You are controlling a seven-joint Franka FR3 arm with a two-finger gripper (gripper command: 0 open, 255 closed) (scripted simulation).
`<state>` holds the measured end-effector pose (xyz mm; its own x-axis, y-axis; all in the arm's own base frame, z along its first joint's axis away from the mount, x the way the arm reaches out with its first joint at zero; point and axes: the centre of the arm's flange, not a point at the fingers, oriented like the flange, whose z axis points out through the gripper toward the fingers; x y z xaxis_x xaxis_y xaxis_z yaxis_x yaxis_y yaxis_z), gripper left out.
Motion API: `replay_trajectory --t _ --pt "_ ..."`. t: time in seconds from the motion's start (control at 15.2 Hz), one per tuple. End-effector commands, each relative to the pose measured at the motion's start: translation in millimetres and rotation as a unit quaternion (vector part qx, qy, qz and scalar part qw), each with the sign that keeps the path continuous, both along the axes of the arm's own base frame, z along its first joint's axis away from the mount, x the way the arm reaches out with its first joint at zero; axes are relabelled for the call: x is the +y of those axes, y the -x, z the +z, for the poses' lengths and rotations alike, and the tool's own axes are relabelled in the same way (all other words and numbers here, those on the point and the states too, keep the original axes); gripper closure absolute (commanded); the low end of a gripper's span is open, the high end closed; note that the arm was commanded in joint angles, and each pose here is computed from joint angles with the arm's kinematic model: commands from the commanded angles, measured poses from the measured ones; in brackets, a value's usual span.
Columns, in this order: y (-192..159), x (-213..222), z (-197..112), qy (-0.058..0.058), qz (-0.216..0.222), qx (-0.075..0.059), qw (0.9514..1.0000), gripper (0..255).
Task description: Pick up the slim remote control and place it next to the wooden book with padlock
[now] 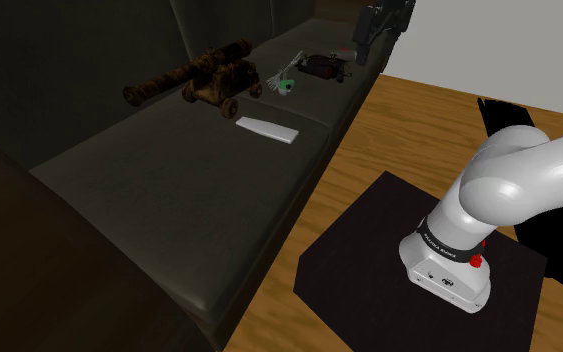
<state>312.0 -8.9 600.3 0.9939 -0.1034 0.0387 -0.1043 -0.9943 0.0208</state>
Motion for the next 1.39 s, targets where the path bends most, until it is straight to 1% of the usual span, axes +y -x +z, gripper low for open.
replay_trajectory --t 0.0,0.33,0.66,0.99,1.32 --pt "0.0 0.0 0.0 0.000 0.000 0.000 1.0000 0" --pt "-52.8 5.6 -41.0 0.000 0.037 0.006 0.9993 0" --pt "-104.6 15.2 -82.5 -0.001 0.074 0.011 0.9972 0" --pt "-155.1 28.5 -124.6 -0.001 0.110 0.017 0.9938 0" --pt "-204.0 45.5 -167.3 -0.001 0.147 0.023 0.9889 0"
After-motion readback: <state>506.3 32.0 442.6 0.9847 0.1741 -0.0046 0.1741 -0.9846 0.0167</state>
